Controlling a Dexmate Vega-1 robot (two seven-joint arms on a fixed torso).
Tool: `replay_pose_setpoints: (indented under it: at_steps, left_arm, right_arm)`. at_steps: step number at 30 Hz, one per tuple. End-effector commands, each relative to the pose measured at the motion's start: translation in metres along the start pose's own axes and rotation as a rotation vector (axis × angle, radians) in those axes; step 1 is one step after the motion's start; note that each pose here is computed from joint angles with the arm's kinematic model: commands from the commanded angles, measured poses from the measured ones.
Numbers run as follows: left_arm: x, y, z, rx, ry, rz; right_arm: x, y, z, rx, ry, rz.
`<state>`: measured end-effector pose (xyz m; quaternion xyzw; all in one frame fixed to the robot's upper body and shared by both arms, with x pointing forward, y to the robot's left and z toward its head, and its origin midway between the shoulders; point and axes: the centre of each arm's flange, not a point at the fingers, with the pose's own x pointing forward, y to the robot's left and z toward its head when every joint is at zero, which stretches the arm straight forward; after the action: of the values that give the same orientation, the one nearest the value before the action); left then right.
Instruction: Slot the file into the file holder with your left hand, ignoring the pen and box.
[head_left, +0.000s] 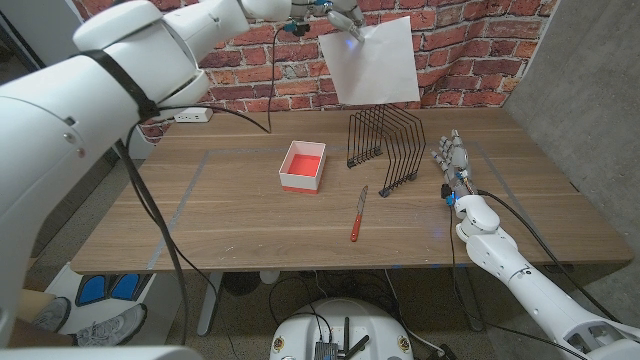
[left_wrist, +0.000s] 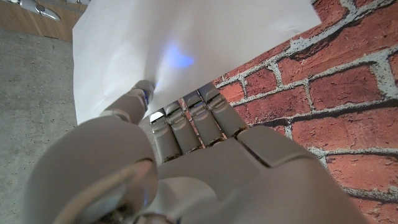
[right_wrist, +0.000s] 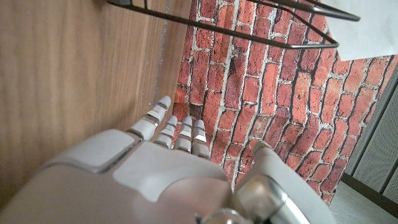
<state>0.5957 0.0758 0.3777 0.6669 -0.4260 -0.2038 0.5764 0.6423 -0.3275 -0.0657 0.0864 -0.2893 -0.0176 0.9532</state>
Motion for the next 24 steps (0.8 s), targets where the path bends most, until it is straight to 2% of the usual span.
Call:
replay_pose_setpoints:
  at_steps: [1, 9, 24]
  left_arm:
    - [0.006, -0.003, 0.002, -0.013, 0.008, -0.01]
    - [0.009, -0.008, 0.006, -0.026, -0.001, -0.02]
    - [0.018, -0.013, 0.009, -0.043, 0.018, -0.031]
  right_arm:
    - [0.001, -0.002, 0.001, 0.0, 0.0, -0.003]
    - [0.002, -0.002, 0.0, 0.002, 0.001, -0.005]
    - [-0.001, -0.004, 0.0, 0.005, 0.004, -0.012]
